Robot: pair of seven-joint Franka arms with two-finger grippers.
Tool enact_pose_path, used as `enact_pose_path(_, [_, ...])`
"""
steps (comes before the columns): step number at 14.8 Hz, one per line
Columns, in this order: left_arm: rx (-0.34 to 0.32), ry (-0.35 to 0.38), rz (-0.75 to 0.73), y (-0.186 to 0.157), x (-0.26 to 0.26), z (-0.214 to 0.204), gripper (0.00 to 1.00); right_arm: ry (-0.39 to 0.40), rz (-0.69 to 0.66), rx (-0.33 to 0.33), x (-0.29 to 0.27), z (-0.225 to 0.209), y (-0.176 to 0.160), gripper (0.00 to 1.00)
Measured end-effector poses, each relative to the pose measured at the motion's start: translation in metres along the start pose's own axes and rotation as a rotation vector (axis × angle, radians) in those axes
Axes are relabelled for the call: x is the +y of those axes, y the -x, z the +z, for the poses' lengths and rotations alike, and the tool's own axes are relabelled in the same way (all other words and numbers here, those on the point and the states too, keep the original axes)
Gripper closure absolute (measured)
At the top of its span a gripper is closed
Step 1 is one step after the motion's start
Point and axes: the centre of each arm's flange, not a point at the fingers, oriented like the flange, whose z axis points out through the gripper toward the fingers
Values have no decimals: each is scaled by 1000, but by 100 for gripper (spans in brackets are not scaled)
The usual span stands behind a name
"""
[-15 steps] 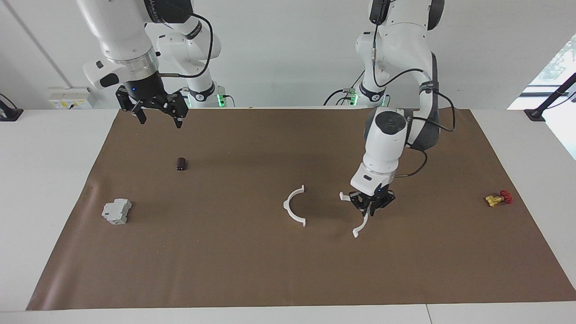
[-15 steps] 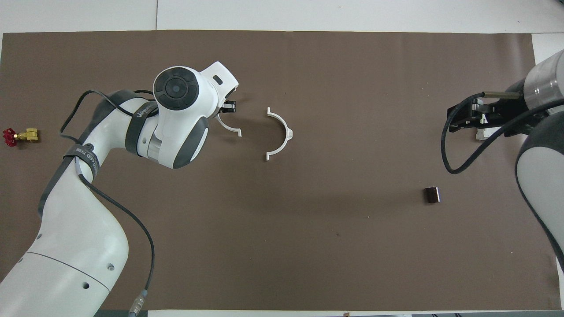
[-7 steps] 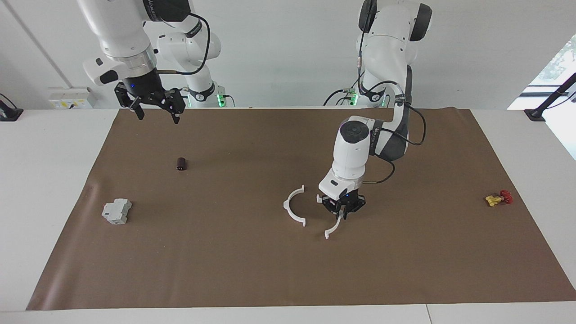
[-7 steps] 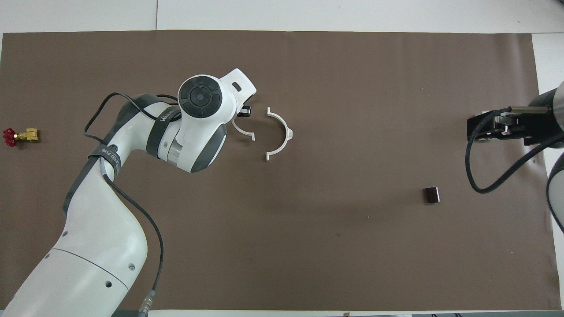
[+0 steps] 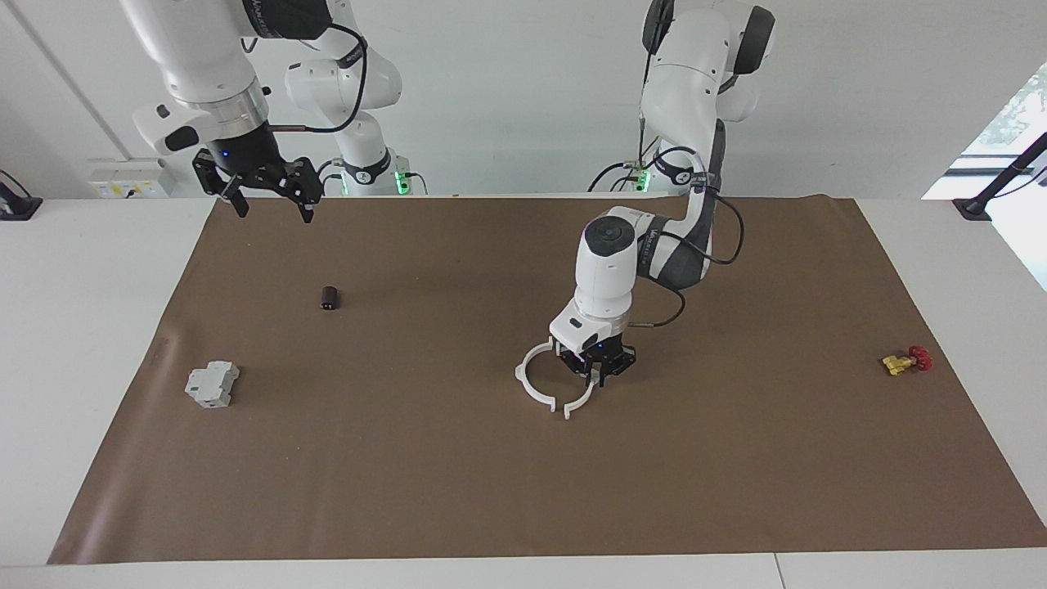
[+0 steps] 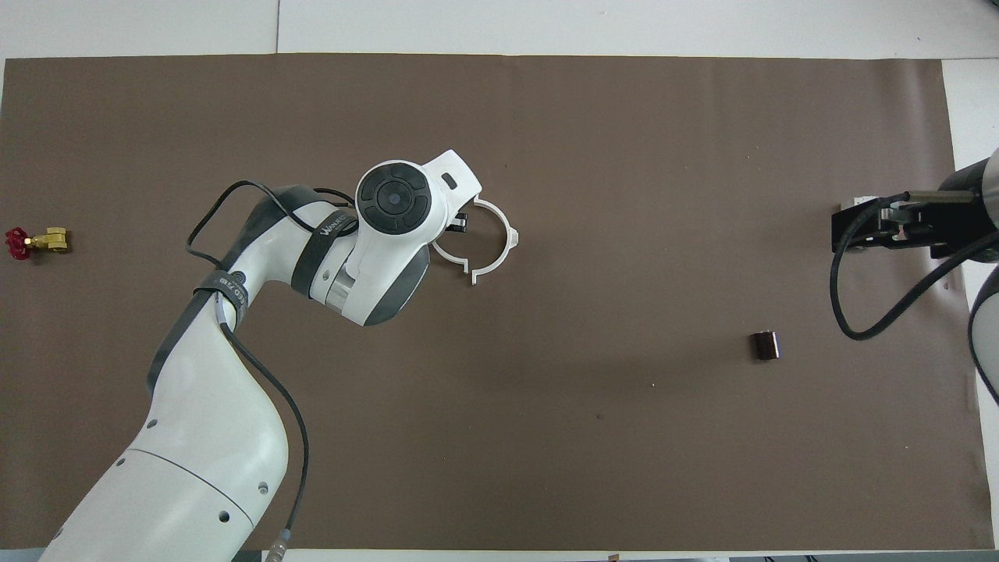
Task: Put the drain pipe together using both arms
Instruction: 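Move the held half-ring with the left gripper onto the other half-ring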
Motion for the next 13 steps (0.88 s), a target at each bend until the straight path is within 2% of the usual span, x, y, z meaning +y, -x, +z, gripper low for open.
enact_pose_path(7, [14, 10, 15, 7, 8, 4, 79, -15, -6, 4, 33, -2, -4, 0])
enact_pose_path(13, [13, 13, 32, 15, 17, 4, 79, -28, 3, 16, 38, -11, 0, 0])
